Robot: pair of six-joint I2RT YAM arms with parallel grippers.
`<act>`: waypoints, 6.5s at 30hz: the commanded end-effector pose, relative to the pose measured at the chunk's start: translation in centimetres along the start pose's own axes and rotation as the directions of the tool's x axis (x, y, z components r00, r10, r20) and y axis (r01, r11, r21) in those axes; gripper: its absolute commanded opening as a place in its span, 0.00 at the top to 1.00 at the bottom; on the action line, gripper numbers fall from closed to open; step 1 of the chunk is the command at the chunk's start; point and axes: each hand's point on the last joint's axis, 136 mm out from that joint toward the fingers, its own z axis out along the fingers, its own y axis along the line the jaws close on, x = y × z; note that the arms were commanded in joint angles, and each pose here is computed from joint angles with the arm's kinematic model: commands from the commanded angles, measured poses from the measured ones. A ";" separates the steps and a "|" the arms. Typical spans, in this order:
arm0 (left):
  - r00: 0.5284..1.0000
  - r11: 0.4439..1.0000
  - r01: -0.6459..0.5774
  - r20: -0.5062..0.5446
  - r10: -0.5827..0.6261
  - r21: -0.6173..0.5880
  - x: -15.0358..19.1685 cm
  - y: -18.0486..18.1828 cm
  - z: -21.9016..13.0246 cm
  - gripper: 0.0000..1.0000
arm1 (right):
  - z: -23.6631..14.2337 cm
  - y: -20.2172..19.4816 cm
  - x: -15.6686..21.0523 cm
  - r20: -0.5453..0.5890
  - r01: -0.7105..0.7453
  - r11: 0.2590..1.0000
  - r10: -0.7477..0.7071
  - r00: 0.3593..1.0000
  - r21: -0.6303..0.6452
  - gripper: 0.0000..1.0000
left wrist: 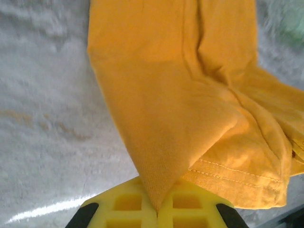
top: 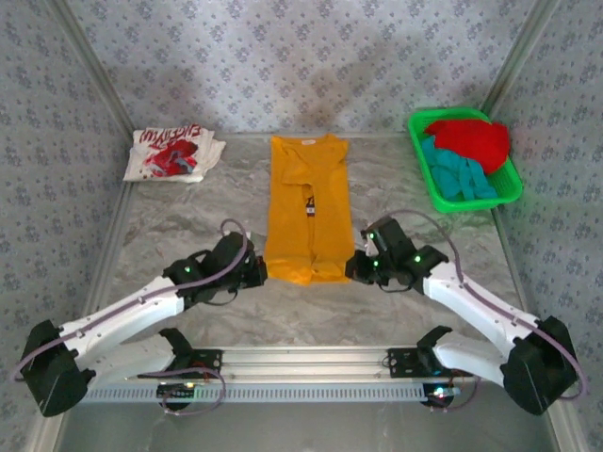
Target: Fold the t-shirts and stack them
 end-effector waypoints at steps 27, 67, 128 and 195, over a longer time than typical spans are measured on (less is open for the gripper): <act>0.999 0.999 -0.034 -0.017 0.034 -0.020 -7.8 0.7 4.2 1.00 | 1.0 -1.4 -9.8 0.068 0.023 0.999 -0.025 0.997 0.040 1.00; 0.982 0.959 -0.130 0.098 0.160 -0.253 -20.9 2.4 11.6 0.39 | 2.6 -1.5 -23.0 0.204 0.078 0.997 -0.082 0.976 0.026 0.59; 0.986 0.993 0.055 -0.148 -0.070 -0.103 -5.1 6.3 17.8 0.74 | 11.9 -7.4 -10.6 -0.036 -0.124 0.992 0.124 0.992 0.004 0.92; 0.957 0.994 0.080 -0.274 -0.099 -0.077 2.8 2.8 11.1 1.00 | 5.1 -7.4 -1.4 -0.032 -0.262 0.963 0.260 0.965 -0.066 0.69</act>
